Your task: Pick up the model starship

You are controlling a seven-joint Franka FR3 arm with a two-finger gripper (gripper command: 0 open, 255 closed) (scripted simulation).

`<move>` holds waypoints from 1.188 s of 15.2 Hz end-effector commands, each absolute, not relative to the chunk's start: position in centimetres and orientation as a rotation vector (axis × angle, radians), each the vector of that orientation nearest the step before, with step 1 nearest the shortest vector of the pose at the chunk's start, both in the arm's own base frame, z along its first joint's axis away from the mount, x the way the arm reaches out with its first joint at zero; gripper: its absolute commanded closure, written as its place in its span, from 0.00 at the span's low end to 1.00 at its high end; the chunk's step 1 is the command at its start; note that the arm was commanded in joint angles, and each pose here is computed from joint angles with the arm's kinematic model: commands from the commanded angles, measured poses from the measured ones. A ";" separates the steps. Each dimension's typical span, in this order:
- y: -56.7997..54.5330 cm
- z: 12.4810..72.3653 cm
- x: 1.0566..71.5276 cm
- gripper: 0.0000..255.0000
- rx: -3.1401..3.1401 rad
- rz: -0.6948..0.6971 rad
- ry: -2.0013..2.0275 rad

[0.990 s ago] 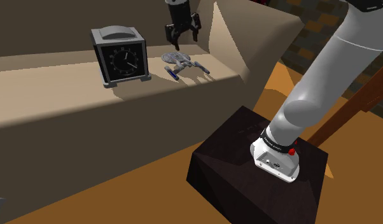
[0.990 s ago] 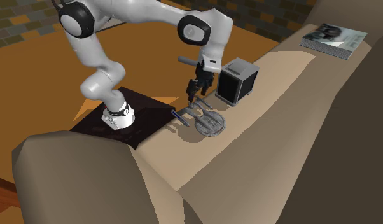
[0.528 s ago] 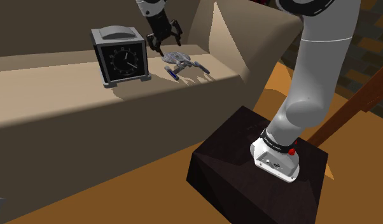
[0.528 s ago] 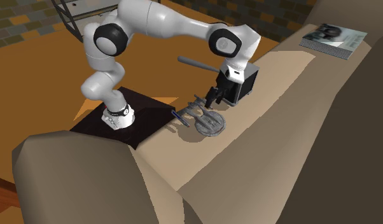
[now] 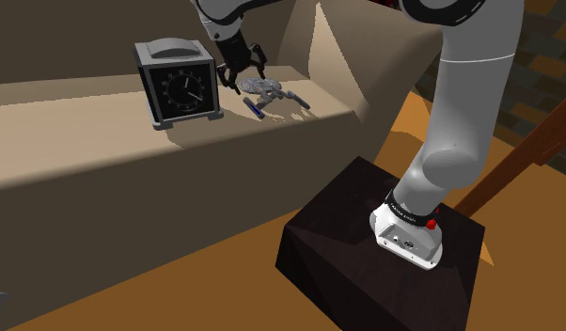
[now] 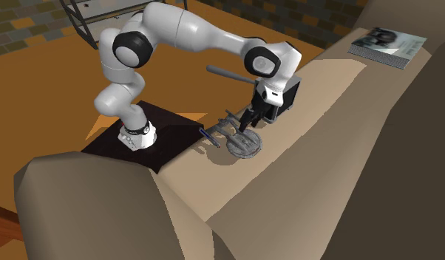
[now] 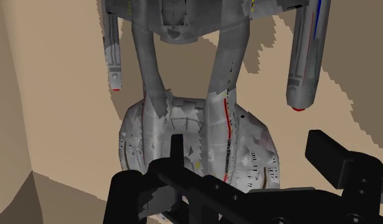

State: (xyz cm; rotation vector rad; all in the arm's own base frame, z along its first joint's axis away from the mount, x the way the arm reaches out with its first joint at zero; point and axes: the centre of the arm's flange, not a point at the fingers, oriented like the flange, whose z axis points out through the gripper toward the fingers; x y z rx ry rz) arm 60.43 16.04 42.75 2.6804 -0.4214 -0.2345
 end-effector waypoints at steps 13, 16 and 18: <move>16.1 44.1 60.4 1.00 2.681 -0.234 -0.421; 16.1 45.7 60.4 1.00 2.681 -0.234 -0.421; 16.1 46.8 60.4 1.00 2.681 -0.234 -0.421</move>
